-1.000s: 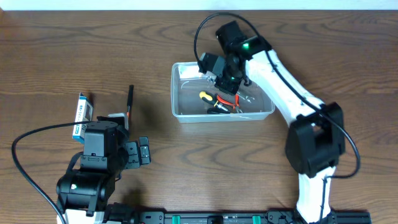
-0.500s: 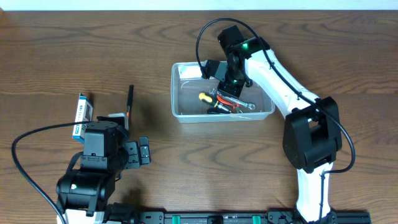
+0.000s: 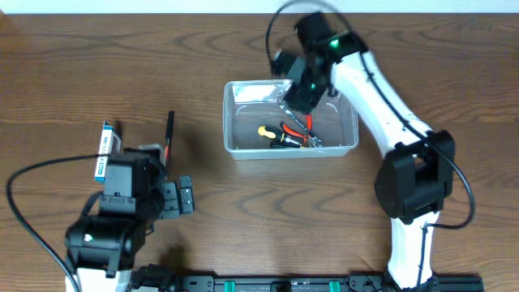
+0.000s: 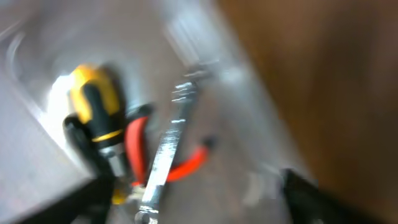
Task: Pack container
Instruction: 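Carry the wrench into the container and release it, then lower the left gripper onto the orange pry tool and grasp it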
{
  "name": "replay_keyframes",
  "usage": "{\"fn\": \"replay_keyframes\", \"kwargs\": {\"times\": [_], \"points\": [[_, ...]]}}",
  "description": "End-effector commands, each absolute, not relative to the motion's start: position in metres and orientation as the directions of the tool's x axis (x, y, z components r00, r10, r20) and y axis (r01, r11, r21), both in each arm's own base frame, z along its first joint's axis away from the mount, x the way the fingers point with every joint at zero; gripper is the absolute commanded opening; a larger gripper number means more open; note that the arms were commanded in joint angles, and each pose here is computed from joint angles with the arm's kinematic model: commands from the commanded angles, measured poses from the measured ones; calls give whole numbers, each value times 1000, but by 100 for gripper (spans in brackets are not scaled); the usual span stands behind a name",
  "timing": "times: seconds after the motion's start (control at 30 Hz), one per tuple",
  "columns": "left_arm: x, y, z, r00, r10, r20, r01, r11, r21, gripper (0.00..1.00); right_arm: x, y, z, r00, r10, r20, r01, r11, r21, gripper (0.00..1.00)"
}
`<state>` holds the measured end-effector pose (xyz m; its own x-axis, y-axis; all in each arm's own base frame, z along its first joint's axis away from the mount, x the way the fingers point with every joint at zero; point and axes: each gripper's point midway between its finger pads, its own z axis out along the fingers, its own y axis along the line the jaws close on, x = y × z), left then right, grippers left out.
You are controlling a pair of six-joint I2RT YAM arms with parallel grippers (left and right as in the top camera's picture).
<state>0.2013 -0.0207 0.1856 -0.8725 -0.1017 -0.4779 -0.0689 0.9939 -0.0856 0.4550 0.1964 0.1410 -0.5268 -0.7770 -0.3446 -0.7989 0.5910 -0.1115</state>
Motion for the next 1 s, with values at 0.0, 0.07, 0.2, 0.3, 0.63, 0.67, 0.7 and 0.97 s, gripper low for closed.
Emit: {"fn": "replay_keyframes", "kwargs": {"times": [0.0, 0.07, 0.2, 0.3, 0.63, 0.67, 0.7, 0.97], "points": [[216, -5, 218, -875, -133, -466, -135, 990, -28, 98, 480, 144, 257, -625, -556, -548, -532, 817, -222, 99], [219, 5, 221, -916, -109, -387, -126, 992, 17, 98, 481, 108, 291, -663, -433, -611, -396, 895, -204, 99], [240, 28, 202, -959, -87, -269, -109, 992, 68, 98, 462, 25, 319, -745, -174, -644, -132, 985, -113, 99], [254, 37, 180, -973, -96, -210, -115, 991, 76, 98, 444, -38, 316, -793, 15, -609, 64, 996, -59, 99], [293, 38, 111, -966, 50, -255, 26, 995, 97, 98, 405, -137, 285, -795, 344, -499, 322, 937, 133, 99], [293, 38, 106, -965, 59, -257, 35, 994, 100, 98, 404, -141, 283, -794, 351, -497, 331, 934, 132, 99], [293, 38, 99, -965, 71, -253, 46, 994, 103, 98, 403, -144, 281, -792, 357, -495, 338, 932, 133, 99], [284, 35, 53, -981, 73, -179, 60, 995, 79, 98, 406, -142, 271, -801, 350, -485, 329, 935, 132, 99]]}}
